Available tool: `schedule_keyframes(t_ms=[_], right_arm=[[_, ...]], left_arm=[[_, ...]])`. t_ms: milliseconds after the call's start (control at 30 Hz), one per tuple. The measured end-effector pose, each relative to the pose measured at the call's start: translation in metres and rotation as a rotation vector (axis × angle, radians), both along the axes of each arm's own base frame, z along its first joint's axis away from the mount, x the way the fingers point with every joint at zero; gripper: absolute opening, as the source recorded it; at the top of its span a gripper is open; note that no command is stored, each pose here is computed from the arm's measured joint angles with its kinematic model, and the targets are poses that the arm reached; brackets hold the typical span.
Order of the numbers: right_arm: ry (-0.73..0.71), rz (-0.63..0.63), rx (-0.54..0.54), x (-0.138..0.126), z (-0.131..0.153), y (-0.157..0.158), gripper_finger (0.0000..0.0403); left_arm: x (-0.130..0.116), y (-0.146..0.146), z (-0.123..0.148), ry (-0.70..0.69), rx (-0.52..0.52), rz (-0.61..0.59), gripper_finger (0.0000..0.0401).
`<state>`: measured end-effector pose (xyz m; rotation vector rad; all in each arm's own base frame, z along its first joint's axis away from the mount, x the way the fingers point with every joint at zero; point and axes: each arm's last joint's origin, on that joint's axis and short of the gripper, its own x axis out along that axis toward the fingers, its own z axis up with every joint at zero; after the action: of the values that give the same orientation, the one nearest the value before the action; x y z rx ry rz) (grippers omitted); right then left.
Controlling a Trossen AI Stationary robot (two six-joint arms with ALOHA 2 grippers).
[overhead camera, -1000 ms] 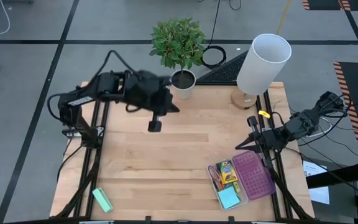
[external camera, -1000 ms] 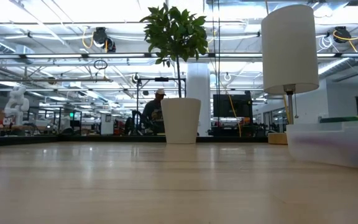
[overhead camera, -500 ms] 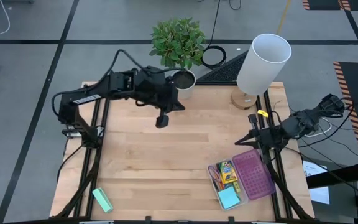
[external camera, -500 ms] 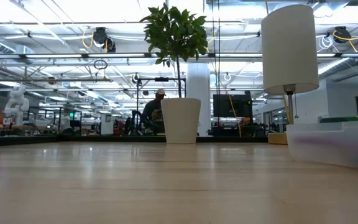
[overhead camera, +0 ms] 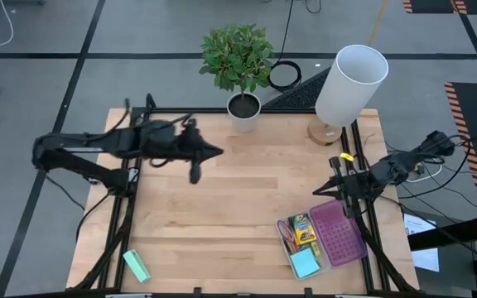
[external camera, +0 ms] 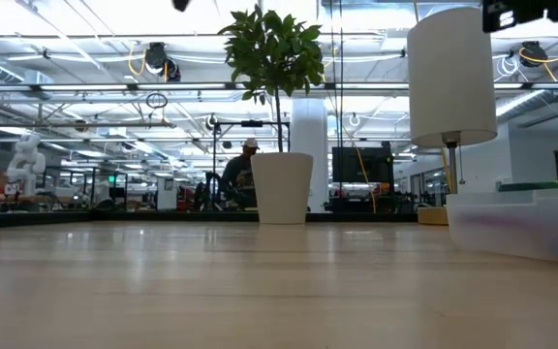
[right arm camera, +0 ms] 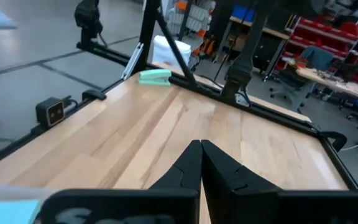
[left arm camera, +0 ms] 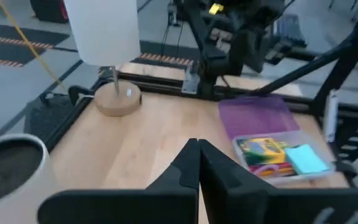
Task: Pack school essentials
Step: Return to Home Position
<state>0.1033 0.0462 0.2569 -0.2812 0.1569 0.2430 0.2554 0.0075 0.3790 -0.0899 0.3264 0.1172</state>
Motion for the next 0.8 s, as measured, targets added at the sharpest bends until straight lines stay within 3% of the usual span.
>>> schedule_keyframes(t_ms=[233, 367, 533, 633, 800], right_arm=[[-0.125, -0.012, 0.080, 0.011, -0.039, 0.001, 0.0000], [-0.175, -0.028, 0.133, 0.012, -0.063, -0.001, 0.0000], [-0.194, -0.028, 0.162, 0.012, -0.075, -0.003, 0.0000], [-0.188, -0.019, 0.161, 0.012, -0.078, -0.004, 0.0000], [-0.222, 0.017, 0.179, 0.012, -0.078, -0.006, 0.0000]], left_arm=[[-0.045, -0.007, -0.028, 0.009, -0.061, 0.010, 0.0016], [-0.061, -0.007, -0.045, 0.057, -0.221, 0.085, 0.0014], [-0.070, -0.012, -0.052, 0.002, -0.099, 0.005, 0.0003], [-0.078, -0.013, -0.058, -0.029, -0.023, 0.018, 0.0002], [-0.087, -0.012, -0.070, -0.069, 0.003, 0.028, 0.0002]])
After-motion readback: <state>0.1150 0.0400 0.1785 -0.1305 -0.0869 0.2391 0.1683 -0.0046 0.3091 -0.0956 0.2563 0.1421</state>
